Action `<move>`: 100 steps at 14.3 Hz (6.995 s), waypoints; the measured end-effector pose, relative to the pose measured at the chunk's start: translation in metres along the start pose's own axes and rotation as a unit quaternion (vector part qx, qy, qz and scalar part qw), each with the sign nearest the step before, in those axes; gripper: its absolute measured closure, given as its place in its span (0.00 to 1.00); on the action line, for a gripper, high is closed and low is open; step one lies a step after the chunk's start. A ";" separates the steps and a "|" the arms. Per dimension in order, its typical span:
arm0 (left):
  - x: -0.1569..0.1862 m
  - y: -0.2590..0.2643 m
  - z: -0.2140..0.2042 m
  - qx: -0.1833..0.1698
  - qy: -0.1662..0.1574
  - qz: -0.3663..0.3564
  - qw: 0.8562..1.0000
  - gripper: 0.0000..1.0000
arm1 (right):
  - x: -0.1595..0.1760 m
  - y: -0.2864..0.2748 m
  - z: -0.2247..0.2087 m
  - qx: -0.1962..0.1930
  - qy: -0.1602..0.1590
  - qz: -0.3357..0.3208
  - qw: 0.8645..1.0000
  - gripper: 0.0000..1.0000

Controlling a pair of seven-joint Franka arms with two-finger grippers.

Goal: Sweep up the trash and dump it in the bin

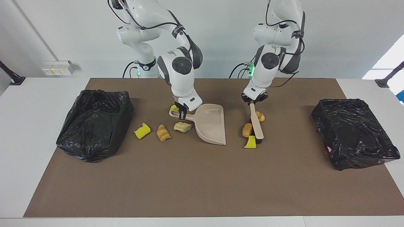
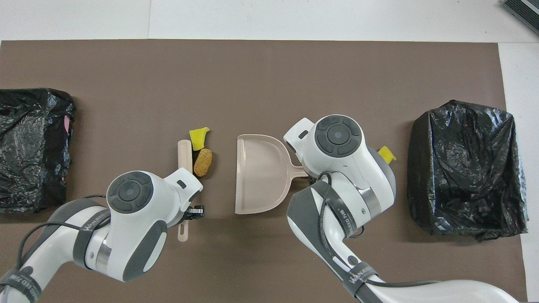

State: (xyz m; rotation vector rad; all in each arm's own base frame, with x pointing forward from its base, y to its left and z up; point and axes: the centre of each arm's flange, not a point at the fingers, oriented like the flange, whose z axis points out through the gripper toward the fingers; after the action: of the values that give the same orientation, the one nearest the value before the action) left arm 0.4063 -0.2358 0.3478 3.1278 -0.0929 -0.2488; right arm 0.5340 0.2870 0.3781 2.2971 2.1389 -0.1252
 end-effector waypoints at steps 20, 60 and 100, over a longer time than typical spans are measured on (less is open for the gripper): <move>-0.002 -0.038 -0.058 -0.028 -0.092 -0.234 0.967 0.73 | 0.020 -0.008 0.011 -0.004 0.004 0.012 1.000 0.69; -0.090 0.071 0.019 -0.043 -0.038 -0.202 0.978 0.73 | 0.008 0.002 0.014 -0.023 -0.020 -0.058 0.998 0.69; 0.008 0.088 -0.011 0.078 -0.038 0.140 0.986 0.73 | 0.008 -0.003 0.016 -0.019 -0.035 -0.030 0.999 0.69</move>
State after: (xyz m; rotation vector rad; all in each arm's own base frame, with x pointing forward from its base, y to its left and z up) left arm 0.4104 -0.3238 0.3583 3.2018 -0.5755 -0.3719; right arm 0.5307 0.2946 0.3615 2.1750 2.1564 -0.1605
